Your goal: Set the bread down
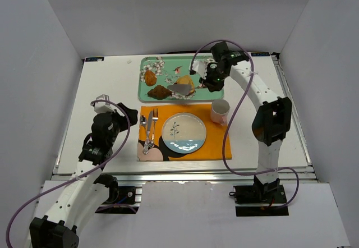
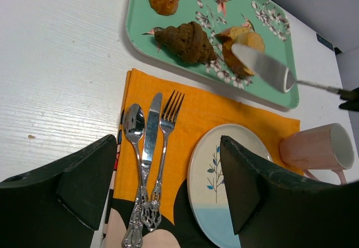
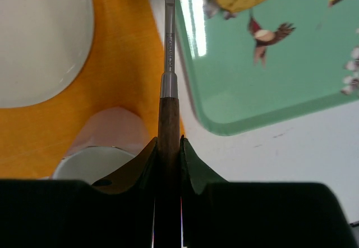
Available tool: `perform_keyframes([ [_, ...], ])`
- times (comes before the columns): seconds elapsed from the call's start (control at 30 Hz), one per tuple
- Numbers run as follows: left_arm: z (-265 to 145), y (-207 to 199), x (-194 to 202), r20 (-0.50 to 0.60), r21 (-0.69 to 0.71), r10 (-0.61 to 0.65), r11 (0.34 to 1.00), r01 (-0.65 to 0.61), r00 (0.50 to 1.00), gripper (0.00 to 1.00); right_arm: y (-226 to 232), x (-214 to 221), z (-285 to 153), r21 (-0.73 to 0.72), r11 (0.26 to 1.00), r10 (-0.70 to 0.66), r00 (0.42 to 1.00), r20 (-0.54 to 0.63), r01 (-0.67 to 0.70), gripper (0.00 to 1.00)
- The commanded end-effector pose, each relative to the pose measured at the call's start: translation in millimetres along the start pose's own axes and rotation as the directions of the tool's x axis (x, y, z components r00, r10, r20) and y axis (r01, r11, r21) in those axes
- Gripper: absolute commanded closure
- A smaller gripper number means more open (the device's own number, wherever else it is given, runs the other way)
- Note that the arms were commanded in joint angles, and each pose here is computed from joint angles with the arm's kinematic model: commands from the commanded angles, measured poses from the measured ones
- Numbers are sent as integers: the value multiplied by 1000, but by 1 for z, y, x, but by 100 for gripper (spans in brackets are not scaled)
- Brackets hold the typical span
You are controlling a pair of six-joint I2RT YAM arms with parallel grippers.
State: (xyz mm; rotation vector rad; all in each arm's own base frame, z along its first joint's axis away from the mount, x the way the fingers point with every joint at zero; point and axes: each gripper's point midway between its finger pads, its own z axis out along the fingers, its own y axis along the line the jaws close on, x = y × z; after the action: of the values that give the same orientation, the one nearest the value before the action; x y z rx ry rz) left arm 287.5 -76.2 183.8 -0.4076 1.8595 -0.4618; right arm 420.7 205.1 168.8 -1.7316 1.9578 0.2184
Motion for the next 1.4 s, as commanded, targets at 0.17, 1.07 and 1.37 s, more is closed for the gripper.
perform_keyframes([
  [0.17,-1,6,0,25,-17,-23,1000,24,999,16,16,-4,-4,-44,999,-15,998,-62,12,100],
  [1.07,12,5,1,15,-24,-11,1000,11,1000,16,-6,11,42,-16,1000,10,982,-187,-13,100],
  [1.37,14,5,1,5,-32,-5,999,5,1000,16,4,-5,68,-42,998,34,989,-143,-40,100],
])
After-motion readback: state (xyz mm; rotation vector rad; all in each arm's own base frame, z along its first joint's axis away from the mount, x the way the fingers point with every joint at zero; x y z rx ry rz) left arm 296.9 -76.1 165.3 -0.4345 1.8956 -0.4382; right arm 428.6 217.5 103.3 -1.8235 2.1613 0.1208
